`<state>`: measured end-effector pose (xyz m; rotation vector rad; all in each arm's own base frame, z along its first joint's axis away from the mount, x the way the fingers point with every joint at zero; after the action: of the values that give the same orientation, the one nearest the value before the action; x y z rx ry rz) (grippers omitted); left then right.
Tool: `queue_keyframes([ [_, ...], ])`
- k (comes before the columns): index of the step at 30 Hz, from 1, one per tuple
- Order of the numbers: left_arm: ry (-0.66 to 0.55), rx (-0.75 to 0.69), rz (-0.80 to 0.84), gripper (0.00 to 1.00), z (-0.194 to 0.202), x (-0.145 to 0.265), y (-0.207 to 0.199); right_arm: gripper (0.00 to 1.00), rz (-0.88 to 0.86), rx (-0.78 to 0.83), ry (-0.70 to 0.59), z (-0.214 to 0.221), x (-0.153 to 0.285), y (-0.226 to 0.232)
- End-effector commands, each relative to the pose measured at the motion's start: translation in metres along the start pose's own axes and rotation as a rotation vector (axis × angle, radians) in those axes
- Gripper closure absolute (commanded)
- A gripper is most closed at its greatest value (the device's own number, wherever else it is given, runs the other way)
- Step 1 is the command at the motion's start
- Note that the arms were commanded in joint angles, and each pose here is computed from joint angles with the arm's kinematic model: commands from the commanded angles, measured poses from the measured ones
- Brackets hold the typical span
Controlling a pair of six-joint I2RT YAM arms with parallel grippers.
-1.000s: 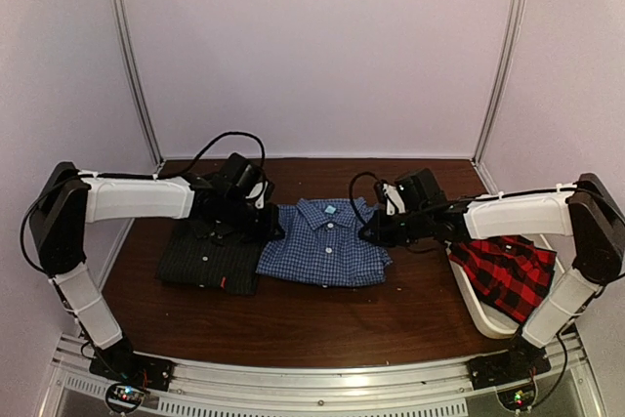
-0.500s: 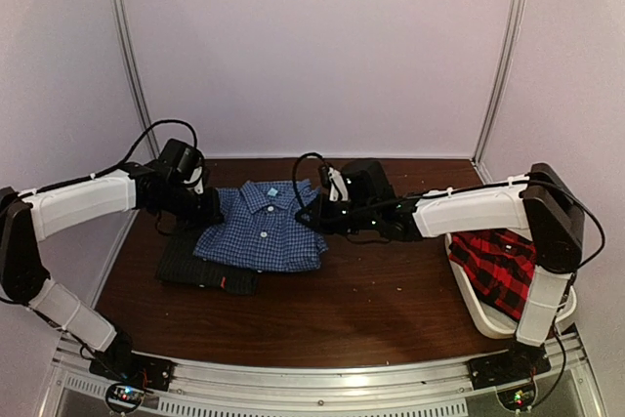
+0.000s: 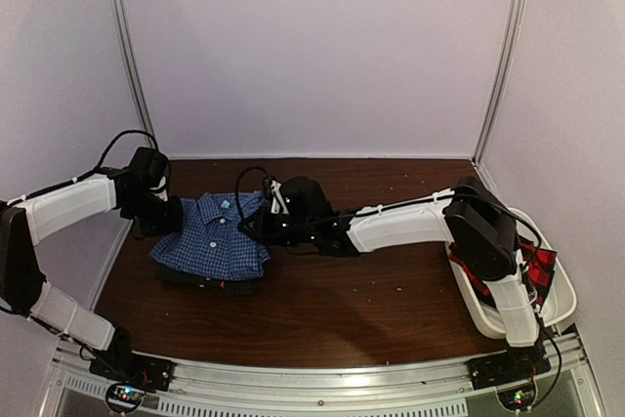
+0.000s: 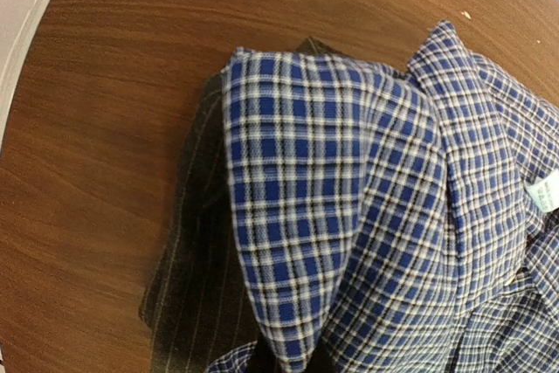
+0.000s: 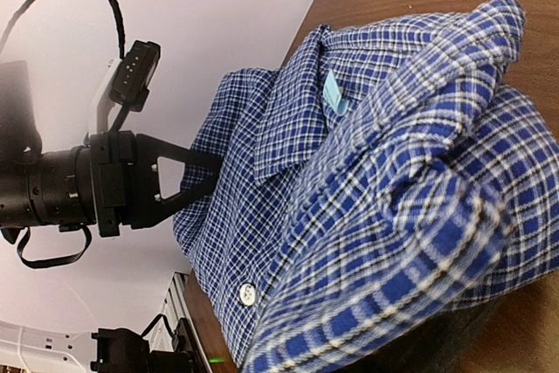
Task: Fold and stack the long sleeve shirts
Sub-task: Place the square-folded shirt on the square-folded shirt.
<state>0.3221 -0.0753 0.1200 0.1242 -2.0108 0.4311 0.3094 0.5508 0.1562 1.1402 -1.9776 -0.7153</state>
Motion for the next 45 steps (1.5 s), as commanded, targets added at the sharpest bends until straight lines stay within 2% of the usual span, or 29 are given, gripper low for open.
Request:
queue_keyframes([
  [1,-0.041,-0.015,-0.034,1.0,-0.016,-0.004,0.01,1.0,-0.105,-0.001,-0.037,-0.009,-0.017,0.028],
  [12,-0.013,0.014,-0.106,0.99,-0.016,-0.031,0.039,0.99,-0.082,-0.012,0.008,0.016,-0.037,0.001],
  [16,0.007,0.006,-0.143,0.89,-0.011,-0.043,0.05,0.84,-0.038,-0.013,0.036,0.024,-0.033,-0.019],
  [19,0.006,0.006,-0.166,0.75,-0.009,-0.047,0.056,0.73,-0.004,-0.019,0.041,0.023,-0.022,-0.034],
  [22,0.009,0.014,-0.195,0.65,-0.008,-0.05,0.064,0.68,0.024,-0.01,0.037,0.02,-0.011,-0.042],
  [35,-0.005,0.071,-0.197,0.46,-0.022,-0.044,0.084,0.55,0.129,0.09,0.044,0.016,0.022,-0.047],
  [39,-0.037,0.059,-0.181,0.33,-0.035,-0.034,0.079,0.5,0.152,0.126,0.023,0.008,0.034,-0.042],
  [41,-0.052,0.052,-0.17,0.27,-0.04,-0.03,0.076,0.45,0.164,0.148,0.011,0.003,0.041,-0.039],
  [45,-0.082,0.049,-0.143,0.13,-0.05,-0.022,0.069,0.27,0.183,0.188,-0.018,-0.008,0.055,-0.032],
])
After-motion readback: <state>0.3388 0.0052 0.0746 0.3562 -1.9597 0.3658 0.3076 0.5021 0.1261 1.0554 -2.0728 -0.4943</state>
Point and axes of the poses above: each gripper's point midway between its finger pads, its own x axis back along the fingers, its own y axis along the line the jaws close on, z = x × y, the point moved 1 cm from there along x, back along the fingers, and after that the axes turned 4 degrees about x, right-handed, at the moved point
